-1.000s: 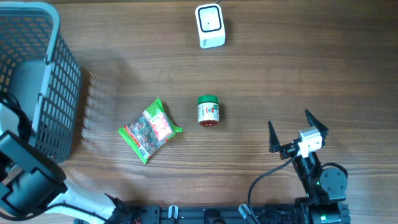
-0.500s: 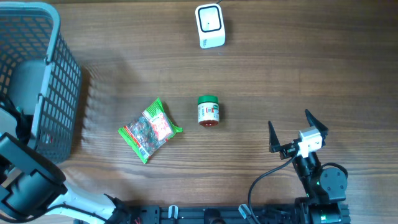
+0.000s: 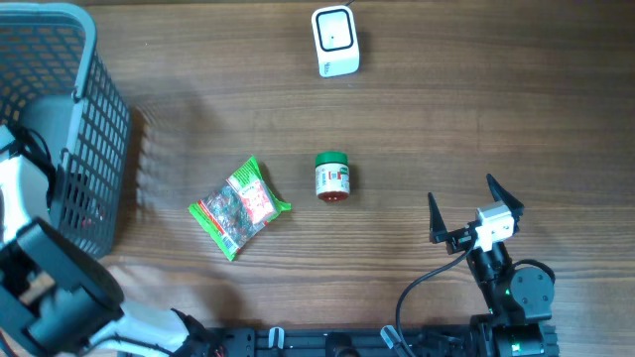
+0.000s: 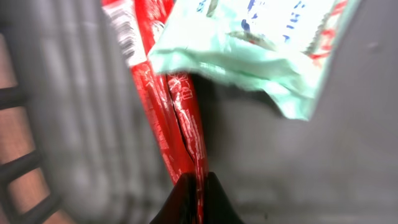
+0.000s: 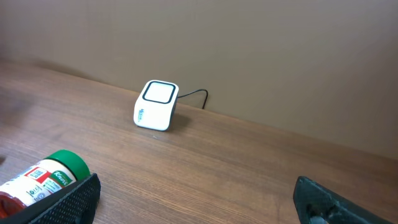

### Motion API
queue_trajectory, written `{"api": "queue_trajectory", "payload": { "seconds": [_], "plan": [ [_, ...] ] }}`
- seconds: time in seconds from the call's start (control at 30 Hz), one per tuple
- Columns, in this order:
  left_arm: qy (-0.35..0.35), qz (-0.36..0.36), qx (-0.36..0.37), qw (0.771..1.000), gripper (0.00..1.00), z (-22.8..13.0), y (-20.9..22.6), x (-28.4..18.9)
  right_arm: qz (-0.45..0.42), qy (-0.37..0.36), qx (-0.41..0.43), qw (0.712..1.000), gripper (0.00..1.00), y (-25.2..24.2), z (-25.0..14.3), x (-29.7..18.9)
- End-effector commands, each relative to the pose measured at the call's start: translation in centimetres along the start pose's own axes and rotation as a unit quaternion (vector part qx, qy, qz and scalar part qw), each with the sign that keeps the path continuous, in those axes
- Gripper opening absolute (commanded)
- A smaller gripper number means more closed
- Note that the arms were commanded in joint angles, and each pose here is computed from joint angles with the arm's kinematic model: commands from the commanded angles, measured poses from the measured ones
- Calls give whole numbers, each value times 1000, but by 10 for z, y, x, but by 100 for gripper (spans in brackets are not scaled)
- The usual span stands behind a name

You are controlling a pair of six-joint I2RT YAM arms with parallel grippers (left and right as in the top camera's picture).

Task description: Scan the item barcode

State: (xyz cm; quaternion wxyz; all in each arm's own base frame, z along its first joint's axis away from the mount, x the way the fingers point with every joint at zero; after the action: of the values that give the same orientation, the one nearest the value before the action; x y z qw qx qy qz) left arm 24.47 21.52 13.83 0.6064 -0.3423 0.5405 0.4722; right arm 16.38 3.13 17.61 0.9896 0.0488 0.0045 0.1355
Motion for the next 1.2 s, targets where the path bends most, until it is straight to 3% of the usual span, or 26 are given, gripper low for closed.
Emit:
{"api": "queue_trajectory", "payload": {
  "seconds": [0.0, 0.1, 0.3, 0.33, 0.37, 0.4, 0.43, 0.57, 0.67, 0.77, 0.9, 0.97, 1.07, 1.13, 1.17],
  "plan": [
    [-70, -11, -27, 997, 4, 2, 14, -44, 8, 1, -7, 1000, 100, 1, -1, 0],
    [-133, -29, -42, 990, 4, 5, 24, -77, 8, 1, -7, 1000, 100, 1, -1, 0],
    [-163, -33, -43, 985, 4, 5, 27, -91, 8, 1, -7, 1000, 100, 1, -1, 0],
    [-162, -30, -43, 985, 16, 6, 27, -89, 8, 1, -7, 1000, 100, 1, -1, 0],
    [-156, -28, -45, 986, 41, 6, 26, -86, 8, 1, -7, 1000, 100, 1, -1, 0],
    [-145, -28, -42, 988, 55, 5, 24, -79, 8, 1, -7, 1000, 100, 1, -1, 0],
    [-135, -24, -39, 990, 62, 5, 22, -73, 8, 1, -7, 1000, 100, 1, -1, 0],
    [-73, 14, -23, 997, 61, 7, 11, -28, 8, 1, -7, 1000, 100, 1, -1, 0],
    [-28, 43, -54, 997, 61, 2, 8, 0, 8, 1, -7, 1000, 100, 1, -1, 0],
    [-7, 60, -107, 992, 65, 0, 4, 22, 8, 1, -7, 1000, 100, 1, -1, 0],
    [-5, 57, -110, 992, 68, 2, -2, 35, 8, 1, -7, 1000, 100, 1, -1, 0],
    [2, 63, -109, 992, 64, 0, -2, 40, 8, 1, -7, 1000, 100, 1, -1, 0],
    [13, 72, -106, 992, 25, -13, 2, 62, 8, 1, -7, 1000, 100, 1, -1, 0],
    [16, 74, -106, 991, 6, -24, 6, 76, 8, 1, -7, 1000, 100, 1, -1, 0],
    [16, 74, -106, 991, 4, -26, 7, 79, 8, 1, -7, 1000, 100, 1, -1, 0]
  ]
}}
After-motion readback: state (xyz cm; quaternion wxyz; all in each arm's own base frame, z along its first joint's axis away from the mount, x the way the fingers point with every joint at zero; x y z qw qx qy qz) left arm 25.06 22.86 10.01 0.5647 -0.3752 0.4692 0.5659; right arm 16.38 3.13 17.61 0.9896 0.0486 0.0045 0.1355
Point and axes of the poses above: each gripper's point midway between its finger pads, its own x axis out along the fingers, its own y axis along the line the jaws close on, z = x × y, the point moved 8 cm from there along -x, back along the fingers, and after that the axes turned 15 degrees about x, right-handed, at the moved point
